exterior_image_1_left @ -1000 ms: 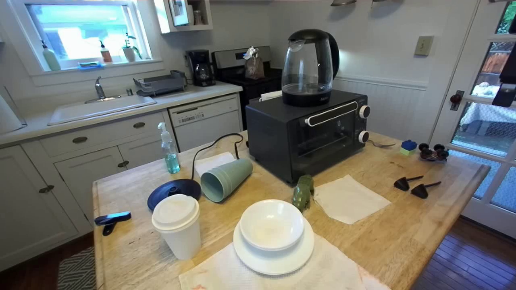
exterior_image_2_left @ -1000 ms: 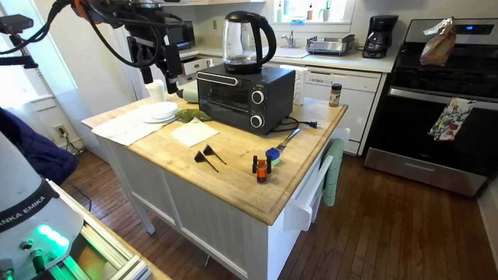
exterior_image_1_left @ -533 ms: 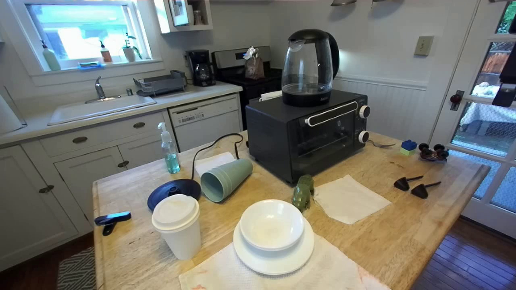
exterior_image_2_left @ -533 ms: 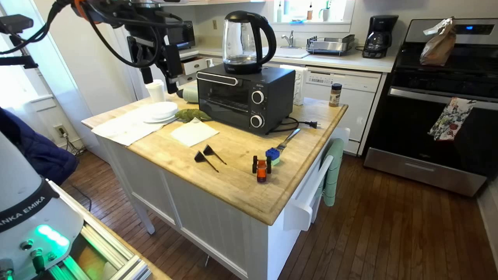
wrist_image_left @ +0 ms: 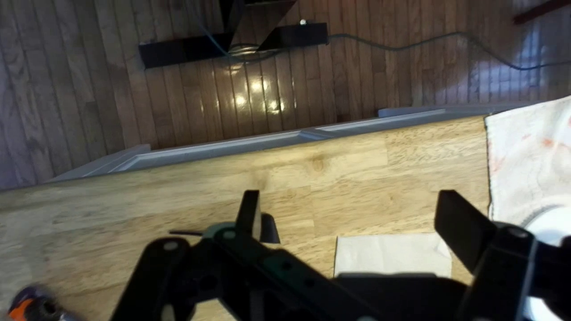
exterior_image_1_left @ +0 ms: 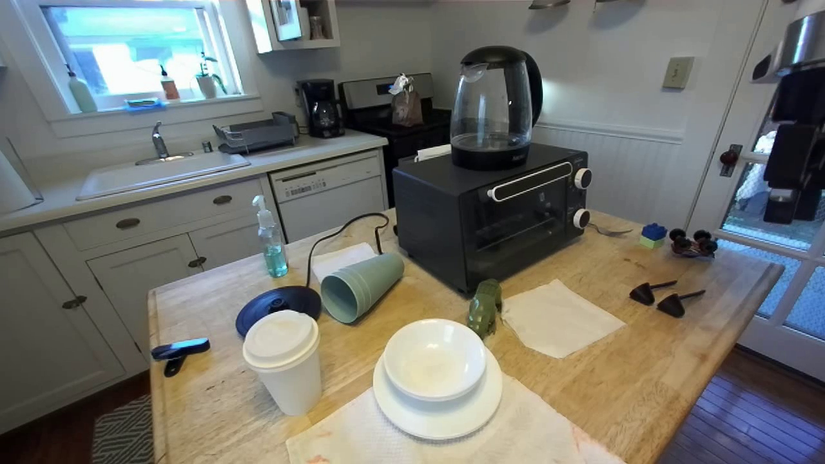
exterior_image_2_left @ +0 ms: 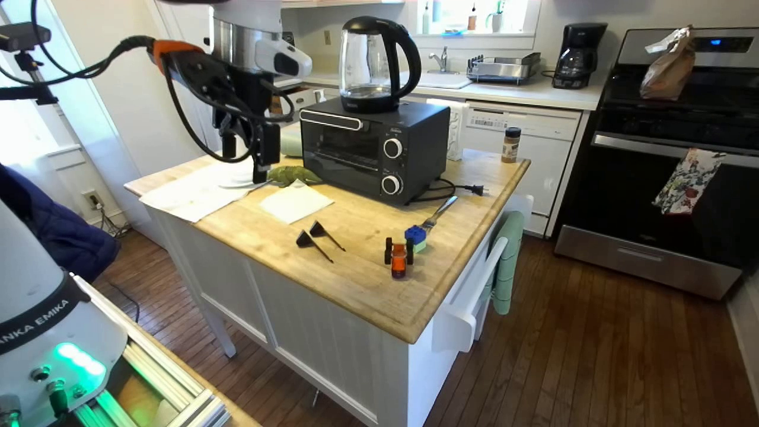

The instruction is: Place the scoops together

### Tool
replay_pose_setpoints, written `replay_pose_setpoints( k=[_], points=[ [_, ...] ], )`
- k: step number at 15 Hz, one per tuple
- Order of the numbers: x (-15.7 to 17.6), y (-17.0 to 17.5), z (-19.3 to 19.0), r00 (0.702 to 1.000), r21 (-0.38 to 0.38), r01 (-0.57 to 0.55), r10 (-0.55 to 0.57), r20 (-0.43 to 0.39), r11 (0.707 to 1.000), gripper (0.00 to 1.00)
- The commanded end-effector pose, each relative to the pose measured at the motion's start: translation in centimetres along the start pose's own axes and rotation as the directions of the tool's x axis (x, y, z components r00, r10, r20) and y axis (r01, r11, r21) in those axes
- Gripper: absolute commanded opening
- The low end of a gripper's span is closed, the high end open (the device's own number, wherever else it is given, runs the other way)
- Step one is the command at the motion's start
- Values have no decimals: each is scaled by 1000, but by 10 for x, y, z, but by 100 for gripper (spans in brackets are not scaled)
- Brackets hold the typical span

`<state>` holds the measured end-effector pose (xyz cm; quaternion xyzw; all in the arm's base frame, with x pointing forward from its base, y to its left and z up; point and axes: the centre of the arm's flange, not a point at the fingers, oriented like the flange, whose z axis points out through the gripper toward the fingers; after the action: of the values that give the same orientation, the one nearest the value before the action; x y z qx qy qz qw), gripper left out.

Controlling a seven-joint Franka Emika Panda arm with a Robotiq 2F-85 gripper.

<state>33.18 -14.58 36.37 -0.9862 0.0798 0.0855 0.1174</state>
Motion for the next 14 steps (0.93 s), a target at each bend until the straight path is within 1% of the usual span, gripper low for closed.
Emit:
replay_pose_setpoints(
  k=[1, 4, 5, 6, 8, 10, 12, 14],
  points=[
    [42, 12, 23, 997, 92, 51, -56, 59, 994, 100],
    [63, 15, 34, 984, 91, 156, -163, 66, 983, 100],
    [72, 17, 38, 975, 144, 197, -209, 76, 970, 100],
    [42, 9, 34, 988, 88, 136, -141, 61, 987, 100],
    [54, 11, 40, 981, 110, 175, -183, 67, 978, 100],
    [60, 13, 43, 979, 112, 184, -192, 74, 977, 100],
    [75, 26, 54, 975, 125, 184, -197, 102, 975, 100],
    [83, 38, 60, 969, 119, 210, -223, 105, 970, 100]
  ],
)
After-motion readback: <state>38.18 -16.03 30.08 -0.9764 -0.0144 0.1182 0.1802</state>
